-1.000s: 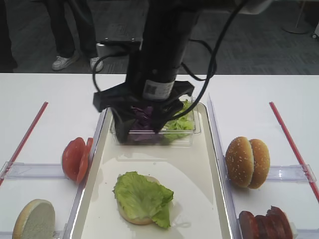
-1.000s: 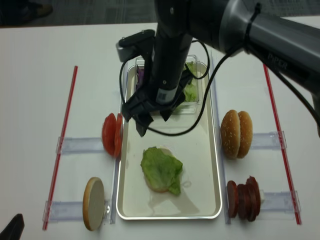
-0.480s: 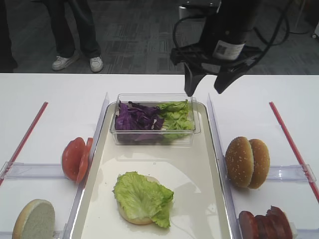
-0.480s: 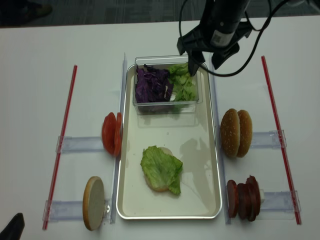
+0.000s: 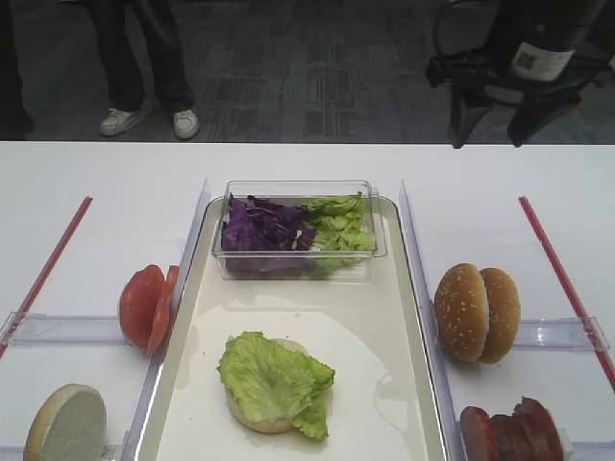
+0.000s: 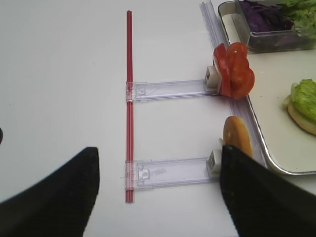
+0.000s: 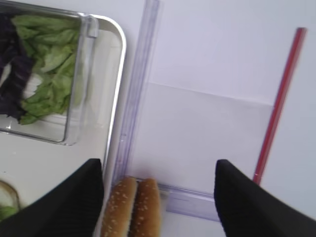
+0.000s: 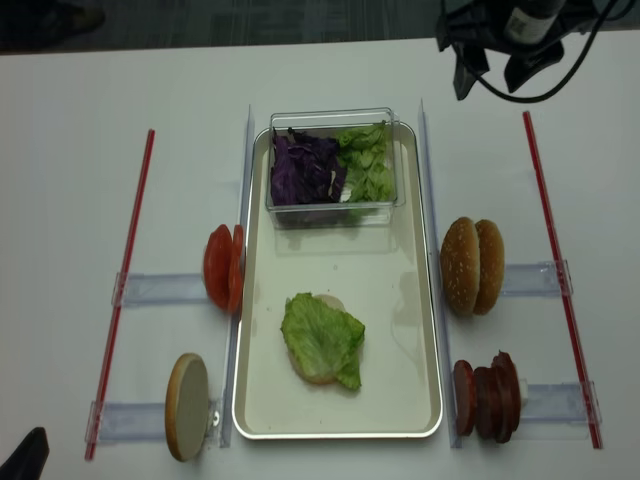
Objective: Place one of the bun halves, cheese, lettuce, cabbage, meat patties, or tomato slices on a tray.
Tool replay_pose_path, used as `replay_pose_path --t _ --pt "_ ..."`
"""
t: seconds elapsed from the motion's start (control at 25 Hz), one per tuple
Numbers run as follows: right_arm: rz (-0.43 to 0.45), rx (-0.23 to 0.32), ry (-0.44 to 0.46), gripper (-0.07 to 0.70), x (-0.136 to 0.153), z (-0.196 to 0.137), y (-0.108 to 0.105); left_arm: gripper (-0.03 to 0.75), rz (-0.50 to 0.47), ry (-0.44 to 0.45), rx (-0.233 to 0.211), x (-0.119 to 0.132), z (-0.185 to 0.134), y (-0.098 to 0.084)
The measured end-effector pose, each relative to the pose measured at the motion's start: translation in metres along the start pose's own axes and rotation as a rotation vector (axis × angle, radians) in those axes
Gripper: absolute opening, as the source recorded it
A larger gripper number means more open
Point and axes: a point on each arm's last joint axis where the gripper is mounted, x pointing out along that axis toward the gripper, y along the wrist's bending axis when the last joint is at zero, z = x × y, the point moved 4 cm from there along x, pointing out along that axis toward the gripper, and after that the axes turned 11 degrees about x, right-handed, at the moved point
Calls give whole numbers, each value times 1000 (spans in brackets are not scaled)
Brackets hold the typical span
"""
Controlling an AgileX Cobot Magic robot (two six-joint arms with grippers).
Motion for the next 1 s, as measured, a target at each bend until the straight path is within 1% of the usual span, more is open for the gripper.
replay_pose_path --t 0.12,0.2,0.36,0.44,0.56,0.96,1.0 --pt "-44 36 -5 505 -7 -6 -24 486 0 0 0 0 0 0" --pt "-63 68 -1 505 -13 -16 -39 486 0 0 0 0 0 0" --pt "-84 114 -4 505 -29 -42 -60 486 0 0 0 0 0 0" --pt "-90 117 -11 505 -38 -55 -64 486 0 0 0 0 0 0" --pt "-93 115 -18 505 -47 -74 -66 486 0 0 0 0 0 0" --pt "-80 107 -113 505 -66 -126 -68 486 0 0 0 0 0 0" --pt "-72 108 -130 505 -68 -135 -67 486 0 0 0 0 0 0"
